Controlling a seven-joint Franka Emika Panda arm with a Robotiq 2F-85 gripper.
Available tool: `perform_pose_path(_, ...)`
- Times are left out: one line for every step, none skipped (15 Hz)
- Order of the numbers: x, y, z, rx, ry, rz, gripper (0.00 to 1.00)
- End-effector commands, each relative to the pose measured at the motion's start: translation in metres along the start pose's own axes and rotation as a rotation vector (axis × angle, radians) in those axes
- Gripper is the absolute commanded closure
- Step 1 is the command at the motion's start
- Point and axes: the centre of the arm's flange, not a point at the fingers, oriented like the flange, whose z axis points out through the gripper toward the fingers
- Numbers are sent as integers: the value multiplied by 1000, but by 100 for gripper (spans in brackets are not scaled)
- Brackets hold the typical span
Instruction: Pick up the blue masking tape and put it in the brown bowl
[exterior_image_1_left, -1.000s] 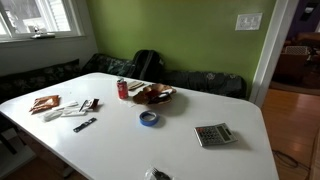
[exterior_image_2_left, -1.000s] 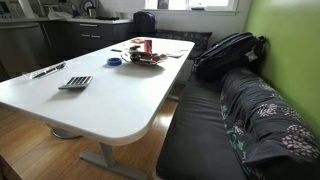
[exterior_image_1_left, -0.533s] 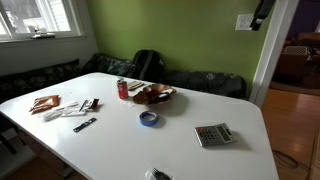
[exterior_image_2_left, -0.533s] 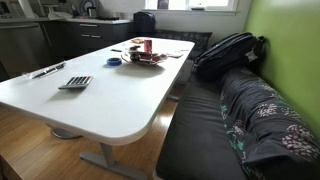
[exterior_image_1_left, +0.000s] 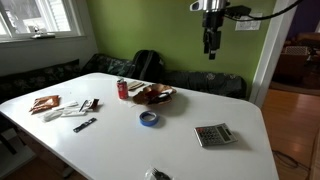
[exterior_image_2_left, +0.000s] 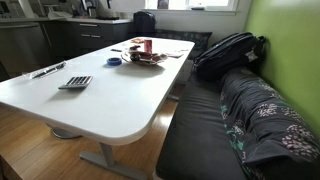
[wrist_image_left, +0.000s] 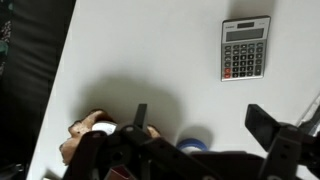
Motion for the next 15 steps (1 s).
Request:
perform_pose_path(92, 10, 33, -21, -97, -176, 0)
perform_pose_path(45, -9, 22, -15, -41, -93, 0)
perform_pose_path(64, -12, 32, -14, -53, -125, 0)
perform_pose_path(76, -12, 40, -12, -59, -141, 0)
perform_pose_path(83, -9, 45, -10, -63, -148, 0)
perform_pose_path(84, -6, 46, -8, -66, -150, 0)
perform_pose_path(84, -4, 46, -7, -68, -151, 0)
perform_pose_path(68, 1, 46, -18, -91, -2, 0)
perform_pose_path(55, 3, 53, -30, -80, 44, 0)
perform_pose_path(49, 1, 65, -18, -71, 105, 0)
perform_pose_path(42, 0, 83, -10, -78, 162, 0)
perform_pose_path(42, -3, 99, 1, -82, 220, 0)
perform_pose_path(44, -7, 114, 12, -85, 278, 0)
perform_pose_path(54, -13, 128, 15, -89, 337, 0)
perform_pose_path(65, -20, 138, 12, -90, 394, 0)
